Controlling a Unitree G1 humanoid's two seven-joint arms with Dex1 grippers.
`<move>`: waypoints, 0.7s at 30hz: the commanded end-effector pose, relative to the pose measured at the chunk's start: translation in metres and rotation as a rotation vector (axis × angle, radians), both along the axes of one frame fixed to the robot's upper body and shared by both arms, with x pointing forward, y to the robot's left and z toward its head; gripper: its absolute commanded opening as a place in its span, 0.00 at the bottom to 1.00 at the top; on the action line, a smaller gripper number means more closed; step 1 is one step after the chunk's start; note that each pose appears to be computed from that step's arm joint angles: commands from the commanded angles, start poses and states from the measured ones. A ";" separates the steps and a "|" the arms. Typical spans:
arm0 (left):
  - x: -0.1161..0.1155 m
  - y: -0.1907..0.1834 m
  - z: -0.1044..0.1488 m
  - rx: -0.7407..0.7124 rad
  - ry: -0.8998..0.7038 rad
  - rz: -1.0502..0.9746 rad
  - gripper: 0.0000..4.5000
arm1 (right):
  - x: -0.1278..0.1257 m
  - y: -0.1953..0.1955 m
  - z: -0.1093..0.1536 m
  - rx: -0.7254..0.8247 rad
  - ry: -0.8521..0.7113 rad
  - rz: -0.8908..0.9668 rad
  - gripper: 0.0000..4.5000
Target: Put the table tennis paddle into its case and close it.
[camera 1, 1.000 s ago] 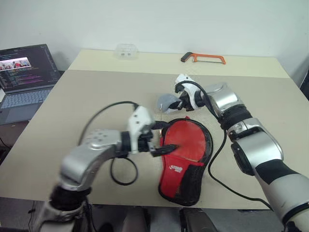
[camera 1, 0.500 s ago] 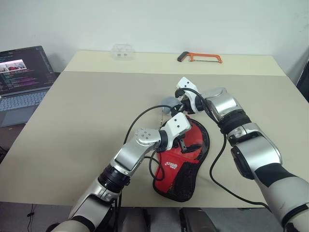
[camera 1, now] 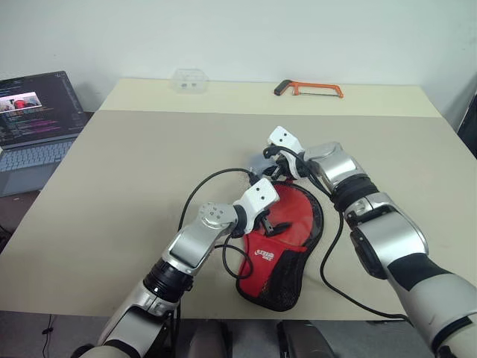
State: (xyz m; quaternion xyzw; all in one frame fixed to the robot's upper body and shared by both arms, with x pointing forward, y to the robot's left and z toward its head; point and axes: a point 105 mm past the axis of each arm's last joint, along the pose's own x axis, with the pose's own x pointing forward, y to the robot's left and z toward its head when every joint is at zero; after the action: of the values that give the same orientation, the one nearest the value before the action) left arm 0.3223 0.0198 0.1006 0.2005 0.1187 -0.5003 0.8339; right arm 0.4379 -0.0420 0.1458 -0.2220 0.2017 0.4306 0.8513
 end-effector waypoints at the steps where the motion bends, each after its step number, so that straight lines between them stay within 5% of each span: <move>1: -0.007 -0.002 -0.007 0.016 0.058 0.000 1.00 | 0.006 0.003 0.016 0.002 -0.064 -0.008 0.05; 21: -0.011 0.010 -0.021 0.053 0.172 0.094 1.00 | 0.033 -0.053 0.028 -0.051 -0.204 -0.258 0.05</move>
State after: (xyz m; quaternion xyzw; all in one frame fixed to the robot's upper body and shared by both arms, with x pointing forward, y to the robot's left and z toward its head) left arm 0.3157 0.0235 0.0979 0.1774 0.1719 -0.4794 0.8421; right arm 0.4584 -0.0709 0.1433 -0.2468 0.1870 0.3404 0.8878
